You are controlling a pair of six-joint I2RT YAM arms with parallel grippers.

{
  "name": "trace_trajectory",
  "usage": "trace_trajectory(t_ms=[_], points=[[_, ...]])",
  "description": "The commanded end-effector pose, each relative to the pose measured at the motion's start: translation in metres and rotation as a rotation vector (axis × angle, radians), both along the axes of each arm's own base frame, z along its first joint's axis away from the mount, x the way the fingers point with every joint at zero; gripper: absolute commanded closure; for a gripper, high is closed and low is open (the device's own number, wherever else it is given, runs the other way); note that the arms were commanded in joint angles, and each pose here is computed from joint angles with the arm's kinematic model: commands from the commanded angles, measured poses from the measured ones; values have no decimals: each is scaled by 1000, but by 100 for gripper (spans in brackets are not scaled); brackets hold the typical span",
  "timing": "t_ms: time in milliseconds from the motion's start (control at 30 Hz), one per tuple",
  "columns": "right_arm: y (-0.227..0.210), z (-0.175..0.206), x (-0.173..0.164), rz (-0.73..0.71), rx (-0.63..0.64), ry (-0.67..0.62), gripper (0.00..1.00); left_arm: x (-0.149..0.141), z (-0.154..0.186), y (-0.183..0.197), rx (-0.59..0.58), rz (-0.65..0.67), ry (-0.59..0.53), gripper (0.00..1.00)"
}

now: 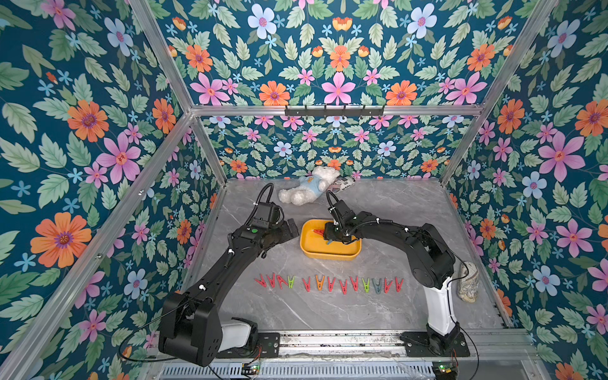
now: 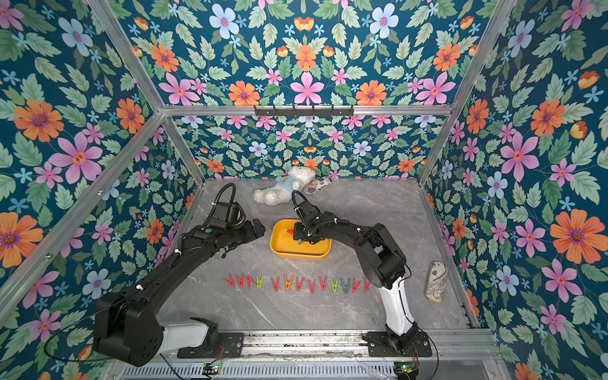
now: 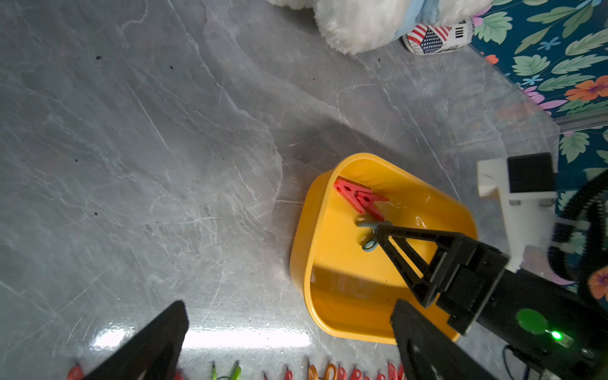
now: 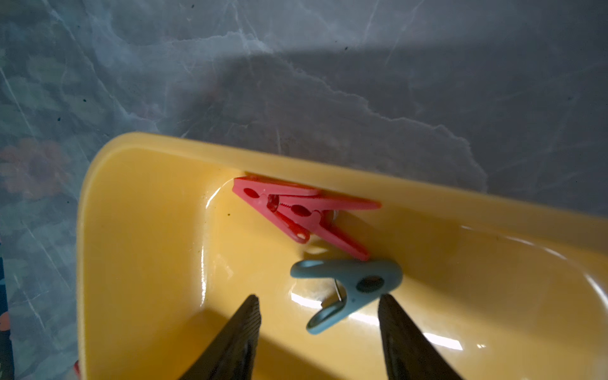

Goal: Take the clothespins out of the storage box
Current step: Pick up the clothespin from the storage box.

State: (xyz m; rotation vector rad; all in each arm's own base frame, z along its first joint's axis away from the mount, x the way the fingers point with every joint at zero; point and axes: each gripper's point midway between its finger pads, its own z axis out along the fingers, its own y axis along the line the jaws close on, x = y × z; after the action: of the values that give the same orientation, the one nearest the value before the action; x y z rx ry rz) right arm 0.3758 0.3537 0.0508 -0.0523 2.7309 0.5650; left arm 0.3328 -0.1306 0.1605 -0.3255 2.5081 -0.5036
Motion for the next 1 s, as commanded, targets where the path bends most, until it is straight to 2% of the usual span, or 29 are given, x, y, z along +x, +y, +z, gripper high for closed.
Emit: trace_trajectory(t_ms=[0, 300, 733, 967], points=[[-6, -7, -1, -41, -31, 32, 40, 3, 5, -3, 0, -21, -20, 0], [-20, -28, -6, -57, -113, 65, 47, 2, 3, -6, -11, -31, -17, 0], [-27, -16, -8, -63, -117, 39, 47, 1, 0, -6, -20, -27, -10, 0], [-27, 7, -10, -62, -60, -5, 46, 0, 1, -7, -27, -27, -15, 0]])
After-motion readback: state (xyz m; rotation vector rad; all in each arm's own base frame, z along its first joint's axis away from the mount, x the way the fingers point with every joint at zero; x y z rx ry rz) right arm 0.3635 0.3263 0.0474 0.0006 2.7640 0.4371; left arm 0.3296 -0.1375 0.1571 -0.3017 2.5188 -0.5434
